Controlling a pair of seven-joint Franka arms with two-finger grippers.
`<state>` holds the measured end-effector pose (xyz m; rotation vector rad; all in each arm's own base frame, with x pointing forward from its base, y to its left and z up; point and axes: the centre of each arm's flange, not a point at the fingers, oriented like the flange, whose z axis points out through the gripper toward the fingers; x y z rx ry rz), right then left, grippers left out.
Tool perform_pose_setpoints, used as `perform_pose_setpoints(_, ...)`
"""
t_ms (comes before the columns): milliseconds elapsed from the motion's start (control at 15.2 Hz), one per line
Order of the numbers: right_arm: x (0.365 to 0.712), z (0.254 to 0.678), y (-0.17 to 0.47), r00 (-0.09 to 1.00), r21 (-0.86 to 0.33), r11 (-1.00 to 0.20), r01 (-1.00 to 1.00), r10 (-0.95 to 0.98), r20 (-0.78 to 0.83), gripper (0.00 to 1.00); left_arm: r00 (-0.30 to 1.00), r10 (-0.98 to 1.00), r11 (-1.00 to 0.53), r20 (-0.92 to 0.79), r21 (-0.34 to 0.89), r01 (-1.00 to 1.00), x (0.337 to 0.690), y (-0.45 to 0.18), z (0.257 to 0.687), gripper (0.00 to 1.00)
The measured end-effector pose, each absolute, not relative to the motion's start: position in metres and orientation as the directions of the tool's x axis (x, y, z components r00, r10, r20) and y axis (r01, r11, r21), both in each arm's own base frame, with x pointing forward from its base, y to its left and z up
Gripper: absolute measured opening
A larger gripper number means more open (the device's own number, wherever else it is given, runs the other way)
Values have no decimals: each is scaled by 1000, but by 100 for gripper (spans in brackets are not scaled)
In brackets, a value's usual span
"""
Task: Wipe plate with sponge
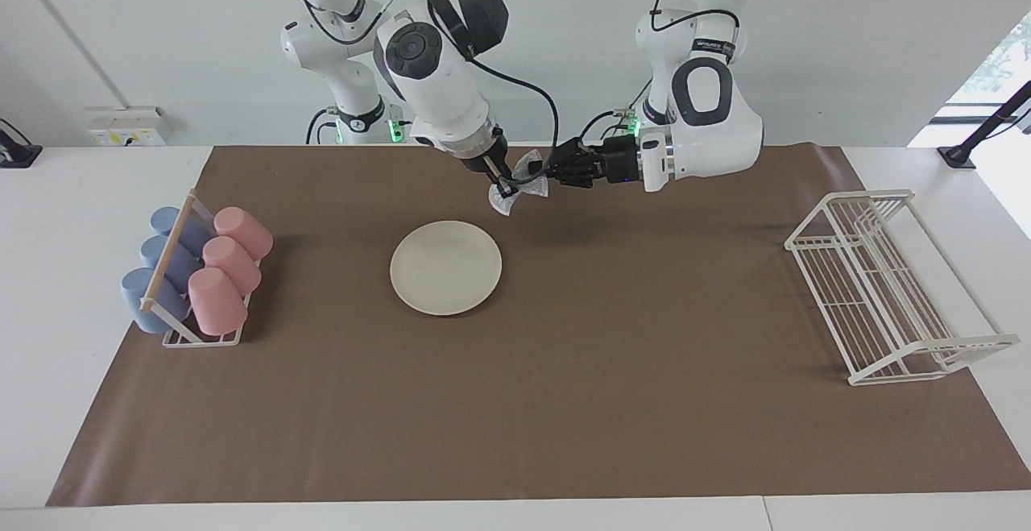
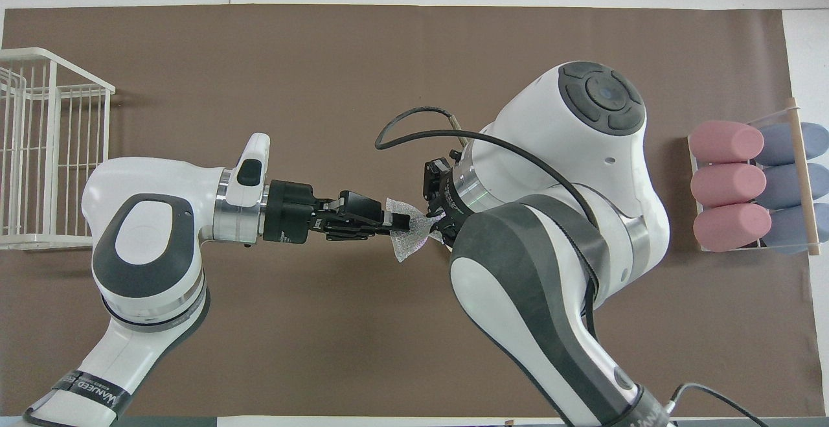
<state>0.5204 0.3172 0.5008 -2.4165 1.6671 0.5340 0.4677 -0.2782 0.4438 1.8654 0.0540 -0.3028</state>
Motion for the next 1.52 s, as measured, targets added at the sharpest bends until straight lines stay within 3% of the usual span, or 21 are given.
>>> perform_pose_setpoints(396,531,483,284,324,89,-360,-929,-905,-276,10,968,-109,-312,-227,932,184,468,-276,447,98)
perform_pose_setpoints(726,525,438,262,341,153,-384,-910,-906,-250,10,974,-97,-389,-203,909,150,473,-264,441,100)
perform_pose_setpoints(924,536,421,240,344,72,-370,-926,-908,-240,10,979,-87,-449,-186,884,128,481,-243,436,100)
perform_pose_setpoints(1122,536,368,213,401,2,-411,-912,-890,-217,10,980,-89,-517,-181,849,110,485,-227,431,100)
perform_pose_setpoints(1386,528,300,235,433,-8,-440,-898,-881,-190,10,980,-99,-580,-171,810,83,487,-213,426,100)
perform_pose_setpoints(1518,528,301,241,442,-10,-449,-894,-877,-190,10,980,-109,-612,-164,788,64,488,-208,424,100)
